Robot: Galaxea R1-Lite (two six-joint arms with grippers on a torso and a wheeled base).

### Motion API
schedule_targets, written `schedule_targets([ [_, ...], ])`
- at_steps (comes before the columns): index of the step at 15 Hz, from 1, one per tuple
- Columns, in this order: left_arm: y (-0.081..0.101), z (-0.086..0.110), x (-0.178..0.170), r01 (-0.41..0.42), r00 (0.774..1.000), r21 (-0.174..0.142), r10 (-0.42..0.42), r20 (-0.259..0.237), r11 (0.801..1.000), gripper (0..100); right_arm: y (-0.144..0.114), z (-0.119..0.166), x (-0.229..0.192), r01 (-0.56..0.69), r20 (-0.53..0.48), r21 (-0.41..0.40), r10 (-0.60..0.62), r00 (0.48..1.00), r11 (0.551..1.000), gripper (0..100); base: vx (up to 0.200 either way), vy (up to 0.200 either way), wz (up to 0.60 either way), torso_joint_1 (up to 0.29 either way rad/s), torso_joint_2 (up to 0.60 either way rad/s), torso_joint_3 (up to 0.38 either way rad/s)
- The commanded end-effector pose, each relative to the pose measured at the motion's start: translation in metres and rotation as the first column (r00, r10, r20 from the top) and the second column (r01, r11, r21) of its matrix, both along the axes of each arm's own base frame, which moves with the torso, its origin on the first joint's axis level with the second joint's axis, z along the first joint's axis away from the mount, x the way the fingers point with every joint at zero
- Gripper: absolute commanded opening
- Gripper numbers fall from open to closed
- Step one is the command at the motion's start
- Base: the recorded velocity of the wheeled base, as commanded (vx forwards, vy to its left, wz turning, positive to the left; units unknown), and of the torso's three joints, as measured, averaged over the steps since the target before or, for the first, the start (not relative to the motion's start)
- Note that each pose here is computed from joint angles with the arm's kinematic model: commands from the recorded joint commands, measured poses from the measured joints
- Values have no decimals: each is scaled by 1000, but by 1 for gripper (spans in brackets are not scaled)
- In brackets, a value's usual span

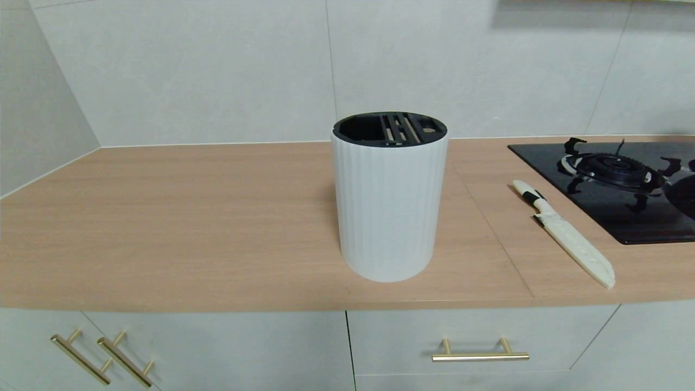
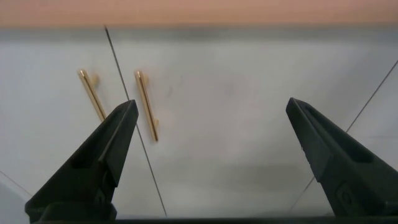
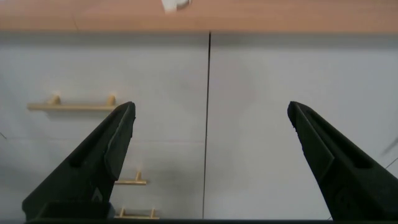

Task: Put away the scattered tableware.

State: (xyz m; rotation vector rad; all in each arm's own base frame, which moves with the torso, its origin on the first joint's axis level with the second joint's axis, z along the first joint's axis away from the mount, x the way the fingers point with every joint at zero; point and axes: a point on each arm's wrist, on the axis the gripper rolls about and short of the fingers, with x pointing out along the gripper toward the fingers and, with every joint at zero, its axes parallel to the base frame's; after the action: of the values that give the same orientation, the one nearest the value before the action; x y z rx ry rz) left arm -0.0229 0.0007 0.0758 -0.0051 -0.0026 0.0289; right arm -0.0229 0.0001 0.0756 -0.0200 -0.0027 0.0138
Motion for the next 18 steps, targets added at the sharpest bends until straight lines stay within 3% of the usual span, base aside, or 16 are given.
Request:
schedule_targets([
  [1, 0, 0, 0, 0, 1000, 1, 0, -1, 1000, 100, 0, 0, 0, -2, -1, 0, 2, 1000, 1000, 100, 0, 0, 0, 203, -491, -281],
  [5, 0, 0, 0, 0, 1000, -1, 0, -1, 1000, 100, 0, 0, 0, -2, -1, 0, 2, 1000, 1000, 100, 0, 0, 0, 165, -389, -226],
  [13, 0, 0, 0, 0, 1000, -1, 0, -1, 1000, 100, 0, 0, 0, 0, -1, 0, 0, 1000, 1000, 100, 0, 0, 0, 16, -38, -26],
  [18, 0, 0, 0, 0, 1000, -1, 0, -1, 1000, 100, 0, 0, 0, 0, -1, -1, 0, 1000, 1000, 100, 0, 0, 0, 188, -429, -235],
])
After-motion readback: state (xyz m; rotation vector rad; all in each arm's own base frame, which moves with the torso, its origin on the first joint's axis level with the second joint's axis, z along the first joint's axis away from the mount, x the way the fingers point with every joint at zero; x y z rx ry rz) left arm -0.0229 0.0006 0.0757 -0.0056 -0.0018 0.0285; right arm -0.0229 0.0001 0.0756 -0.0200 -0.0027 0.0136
